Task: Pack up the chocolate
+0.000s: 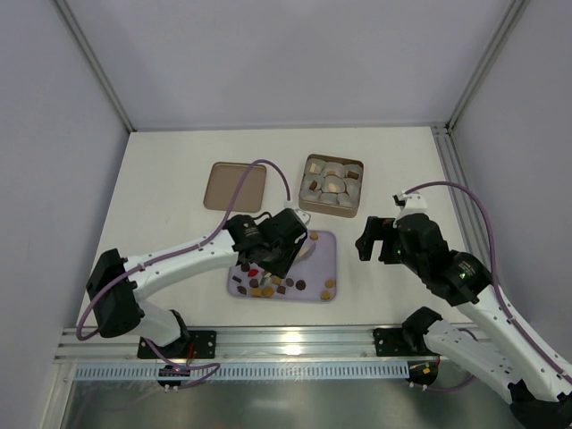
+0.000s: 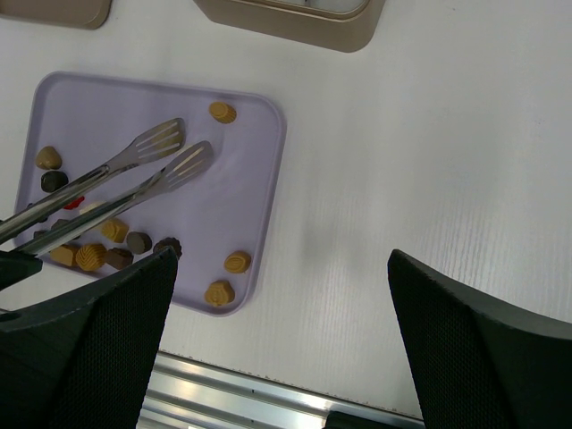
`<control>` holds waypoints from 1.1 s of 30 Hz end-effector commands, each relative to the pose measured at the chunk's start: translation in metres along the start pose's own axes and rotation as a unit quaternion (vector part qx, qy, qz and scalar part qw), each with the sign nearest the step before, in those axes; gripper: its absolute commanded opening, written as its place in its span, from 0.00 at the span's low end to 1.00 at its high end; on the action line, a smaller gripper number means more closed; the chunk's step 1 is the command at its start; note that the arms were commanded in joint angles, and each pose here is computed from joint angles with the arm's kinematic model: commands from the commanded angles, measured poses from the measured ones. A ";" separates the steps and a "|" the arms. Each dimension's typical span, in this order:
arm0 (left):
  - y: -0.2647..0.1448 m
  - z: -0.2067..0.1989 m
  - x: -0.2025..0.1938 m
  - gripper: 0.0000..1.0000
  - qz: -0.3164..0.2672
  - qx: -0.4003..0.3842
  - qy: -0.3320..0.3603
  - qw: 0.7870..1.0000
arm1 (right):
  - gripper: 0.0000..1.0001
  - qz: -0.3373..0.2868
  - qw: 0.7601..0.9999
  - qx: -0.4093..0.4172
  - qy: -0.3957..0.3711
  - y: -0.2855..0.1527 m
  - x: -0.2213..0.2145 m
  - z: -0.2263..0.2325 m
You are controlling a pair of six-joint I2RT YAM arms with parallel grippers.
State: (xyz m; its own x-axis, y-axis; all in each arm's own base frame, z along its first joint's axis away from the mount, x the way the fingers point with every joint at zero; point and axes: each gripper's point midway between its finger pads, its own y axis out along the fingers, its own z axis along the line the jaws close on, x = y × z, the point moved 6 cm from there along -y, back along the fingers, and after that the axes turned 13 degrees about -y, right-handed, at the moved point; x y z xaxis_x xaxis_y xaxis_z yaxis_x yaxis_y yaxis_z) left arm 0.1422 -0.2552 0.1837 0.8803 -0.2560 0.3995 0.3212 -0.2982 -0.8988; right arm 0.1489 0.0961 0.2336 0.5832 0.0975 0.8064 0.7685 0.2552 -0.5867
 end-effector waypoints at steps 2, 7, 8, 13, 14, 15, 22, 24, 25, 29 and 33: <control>-0.009 0.002 0.000 0.41 -0.009 0.003 0.011 1.000 | 1.00 -0.015 1.000 -0.003 0.003 0.000 0.006 0.000; -0.010 0.004 -0.001 0.38 -0.005 0.012 0.014 1.000 | 1.00 -0.013 1.000 -0.002 0.004 0.000 0.005 0.000; -0.011 0.005 -0.001 0.38 -0.007 0.012 0.014 1.000 | 1.00 -0.014 1.000 -0.002 0.004 0.000 0.005 0.000; -0.010 0.004 -0.002 0.36 -0.002 0.013 0.017 1.000 | 1.00 -0.014 1.000 -0.002 0.004 0.000 0.005 0.000; -0.009 0.004 -0.003 0.35 -0.001 0.014 0.018 1.000 | 1.00 -0.014 1.000 -0.002 0.004 0.000 0.005 0.000; -0.009 0.004 -0.003 0.33 0.000 0.014 0.018 1.000 | 1.00 -0.014 1.000 -0.002 0.004 0.000 0.005 0.000; -0.016 0.002 0.005 0.28 -0.016 0.018 0.018 1.000 | 1.00 -0.016 1.000 -0.005 0.004 -0.001 0.005 -0.001; -0.021 0.002 0.010 0.28 -0.028 0.021 0.016 0.999 | 1.00 -0.016 1.000 -0.004 0.004 -0.002 0.005 -0.001; -0.024 0.002 0.012 0.28 -0.035 0.022 0.014 0.999 | 1.00 -0.016 1.000 -0.004 0.004 -0.002 0.005 -0.001; -0.032 0.000 0.019 0.27 -0.051 0.016 0.010 0.998 | 1.00 -0.016 1.000 -0.006 0.004 -0.002 0.005 -0.002; -0.036 -0.001 0.022 0.27 -0.057 0.013 0.010 0.998 | 1.00 -0.016 1.000 -0.006 0.003 -0.002 0.005 -0.002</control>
State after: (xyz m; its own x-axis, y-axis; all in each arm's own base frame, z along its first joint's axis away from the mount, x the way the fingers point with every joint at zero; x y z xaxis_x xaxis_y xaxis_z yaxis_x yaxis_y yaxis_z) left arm 0.1458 -0.2504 0.2001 0.8613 -0.2630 0.4348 0.3723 -0.2558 -0.8922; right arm 0.1489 0.0961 0.2336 0.5833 0.0972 0.8065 0.7687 0.2549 -0.5866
